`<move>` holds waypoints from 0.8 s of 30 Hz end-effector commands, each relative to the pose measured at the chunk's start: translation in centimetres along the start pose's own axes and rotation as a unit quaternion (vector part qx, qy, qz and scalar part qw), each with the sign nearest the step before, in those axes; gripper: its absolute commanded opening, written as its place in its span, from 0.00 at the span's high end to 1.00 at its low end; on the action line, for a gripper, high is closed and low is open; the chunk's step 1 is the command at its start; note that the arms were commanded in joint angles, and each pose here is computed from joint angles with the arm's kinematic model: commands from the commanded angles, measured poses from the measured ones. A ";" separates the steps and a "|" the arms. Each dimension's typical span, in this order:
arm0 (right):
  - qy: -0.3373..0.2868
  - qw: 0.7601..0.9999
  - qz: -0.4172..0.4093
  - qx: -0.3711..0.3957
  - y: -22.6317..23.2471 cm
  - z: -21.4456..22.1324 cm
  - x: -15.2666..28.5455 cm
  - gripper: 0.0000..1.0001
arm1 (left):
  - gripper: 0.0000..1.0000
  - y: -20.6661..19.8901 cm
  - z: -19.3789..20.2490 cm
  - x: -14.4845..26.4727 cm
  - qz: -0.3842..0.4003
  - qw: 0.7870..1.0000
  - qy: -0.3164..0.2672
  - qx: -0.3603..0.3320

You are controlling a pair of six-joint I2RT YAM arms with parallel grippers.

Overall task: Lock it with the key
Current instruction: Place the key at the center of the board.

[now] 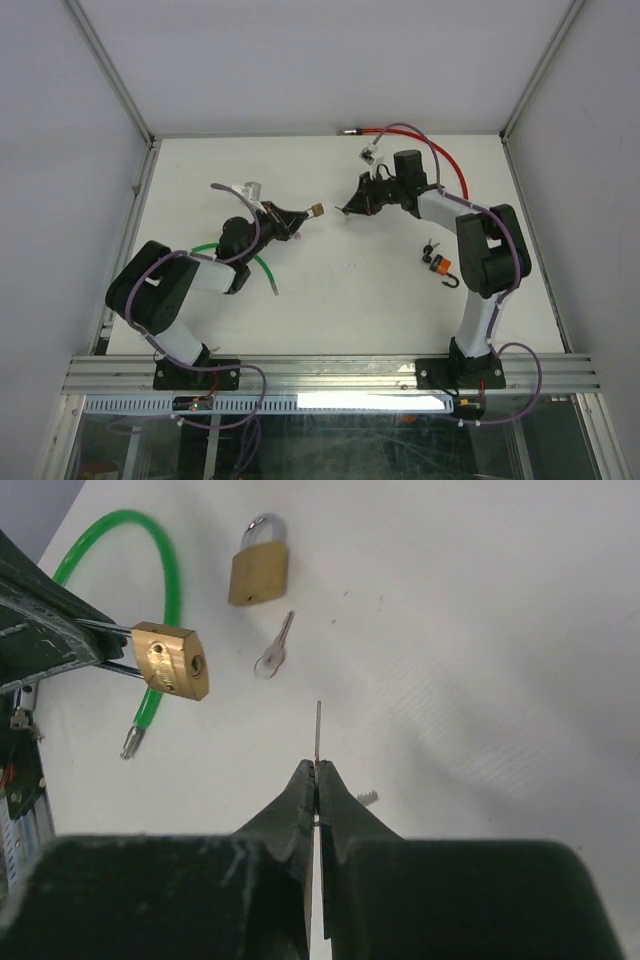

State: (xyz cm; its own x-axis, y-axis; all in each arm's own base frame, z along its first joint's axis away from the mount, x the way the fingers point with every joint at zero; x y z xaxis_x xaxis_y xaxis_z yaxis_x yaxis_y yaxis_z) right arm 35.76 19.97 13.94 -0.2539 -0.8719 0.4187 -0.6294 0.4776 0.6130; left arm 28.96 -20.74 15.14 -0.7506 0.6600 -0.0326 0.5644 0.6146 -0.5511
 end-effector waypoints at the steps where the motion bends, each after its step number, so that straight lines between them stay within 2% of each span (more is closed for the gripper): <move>1: -0.060 0.998 0.004 0.022 -1.4 -5.2 -2.6 1.00 | 1.00 3.4 -2.2 -4.0 -0.094 0.993 -0.037 0.068; 8: -0.043 0.999 -0.015 0.031 -3.0 -7.2 -8.0 1.00 | 1.00 8.8 -2.9 -9.0 -0.149 0.978 -0.026 0.142; 16: -0.017 0.999 -0.027 0.026 -3.8 -8.1 -12.2 1.00 | 1.00 12.5 -3.3 -11.7 -0.207 0.962 -0.019 0.178; 17: -0.016 1.000 -0.019 0.010 -3.9 -8.1 -12.7 1.00 | 1.00 13.0 -3.3 -11.8 -0.224 0.957 -0.019 0.182; 18: -0.059 0.978 0.065 -0.191 -4.3 -8.7 -13.3 0.99 | 1.00 13.4 -3.3 -11.8 -0.239 0.953 -0.020 0.185; 19: -0.065 0.972 0.074 -0.215 -4.3 -8.8 -13.7 0.98 | 1.00 13.8 -3.3 -11.7 -0.254 0.949 -0.020 0.186; 24: -0.055 0.974 0.071 -0.210 -3.7 -8.8 -15.4 0.97 | 1.00 15.0 -3.1 -11.2 -0.288 0.938 -0.022 0.193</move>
State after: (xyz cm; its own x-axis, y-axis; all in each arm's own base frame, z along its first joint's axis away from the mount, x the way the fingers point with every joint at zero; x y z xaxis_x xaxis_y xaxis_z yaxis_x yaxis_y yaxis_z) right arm 47.39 31.17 9.22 -0.3411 -0.8150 0.4684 -0.3419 0.5717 0.7458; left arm 45.60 -18.54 8.96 -0.8878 0.3137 0.3367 -0.0430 0.6719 -0.7394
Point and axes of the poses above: each gripper's point midway between its finger pads, its own x axis back along the fingers, its own y axis along the line the jaws close on, z = x × y, the point moved 7 cm from there along x, back along the fingers, and after that the axes turned 8 degrees about -x, right-handed, at the moved point
